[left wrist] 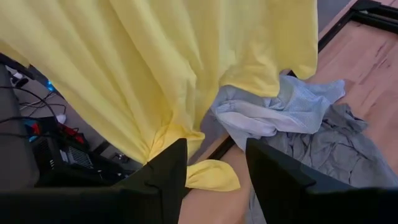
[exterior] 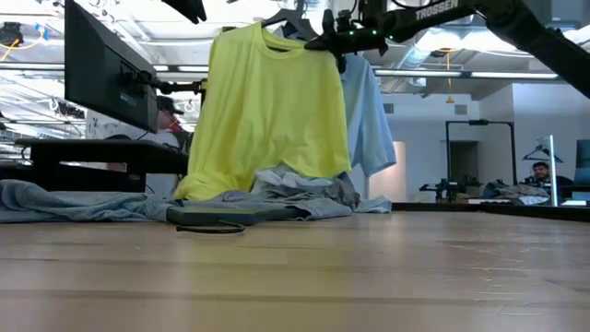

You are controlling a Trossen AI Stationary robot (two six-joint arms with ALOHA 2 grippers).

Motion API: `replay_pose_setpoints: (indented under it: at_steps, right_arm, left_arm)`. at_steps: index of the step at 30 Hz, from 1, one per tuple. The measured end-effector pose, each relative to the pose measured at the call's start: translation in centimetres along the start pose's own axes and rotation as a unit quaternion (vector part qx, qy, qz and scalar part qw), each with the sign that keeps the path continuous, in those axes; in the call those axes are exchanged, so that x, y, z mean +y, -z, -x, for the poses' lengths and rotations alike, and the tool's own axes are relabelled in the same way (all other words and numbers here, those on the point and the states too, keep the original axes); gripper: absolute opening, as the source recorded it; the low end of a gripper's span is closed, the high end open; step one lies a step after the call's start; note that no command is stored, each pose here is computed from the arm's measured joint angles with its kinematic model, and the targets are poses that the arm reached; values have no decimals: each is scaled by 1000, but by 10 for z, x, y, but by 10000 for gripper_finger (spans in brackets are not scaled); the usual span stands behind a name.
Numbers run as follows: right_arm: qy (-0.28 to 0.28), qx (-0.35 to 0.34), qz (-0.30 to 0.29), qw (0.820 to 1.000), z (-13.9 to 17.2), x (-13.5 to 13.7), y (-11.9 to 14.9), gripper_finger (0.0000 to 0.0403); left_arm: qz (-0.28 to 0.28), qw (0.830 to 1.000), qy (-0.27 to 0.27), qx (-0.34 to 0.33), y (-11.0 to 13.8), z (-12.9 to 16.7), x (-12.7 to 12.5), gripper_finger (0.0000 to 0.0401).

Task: Hang clothes
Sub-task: Hang the yellow shirt on the clothes rack, then hang the gray shirt on the clothes rack

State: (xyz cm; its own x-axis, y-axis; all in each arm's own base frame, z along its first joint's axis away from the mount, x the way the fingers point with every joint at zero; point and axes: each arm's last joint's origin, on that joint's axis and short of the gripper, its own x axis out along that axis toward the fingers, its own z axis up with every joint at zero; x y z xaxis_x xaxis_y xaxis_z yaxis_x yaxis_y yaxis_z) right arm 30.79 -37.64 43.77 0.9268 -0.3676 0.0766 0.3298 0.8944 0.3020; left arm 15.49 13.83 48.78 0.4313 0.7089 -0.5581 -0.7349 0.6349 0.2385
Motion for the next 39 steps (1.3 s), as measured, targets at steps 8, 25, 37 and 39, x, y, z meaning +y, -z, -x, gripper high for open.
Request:
replay_pose_setpoints:
  at_steps: [8, 25, 37, 39]
  right_arm:
    - [26, 67, 70, 995, 12, -10, 5, 143]
    - [25, 373, 88, 923, 90, 45, 16, 223]
    - [-126, 513, 68, 846, 57, 116, 131, 223]
    - [-151, 536, 66, 828, 53, 128, 165, 223]
  left_arm:
    - [4, 1000, 0, 2, 0, 0, 0, 148]
    - [50, 992, 60, 100, 25, -24, -21, 148]
    - [67, 971, 115, 199, 88, -85, -106, 148]
    - [72, 963, 118, 230, 105, -88, -123, 148]
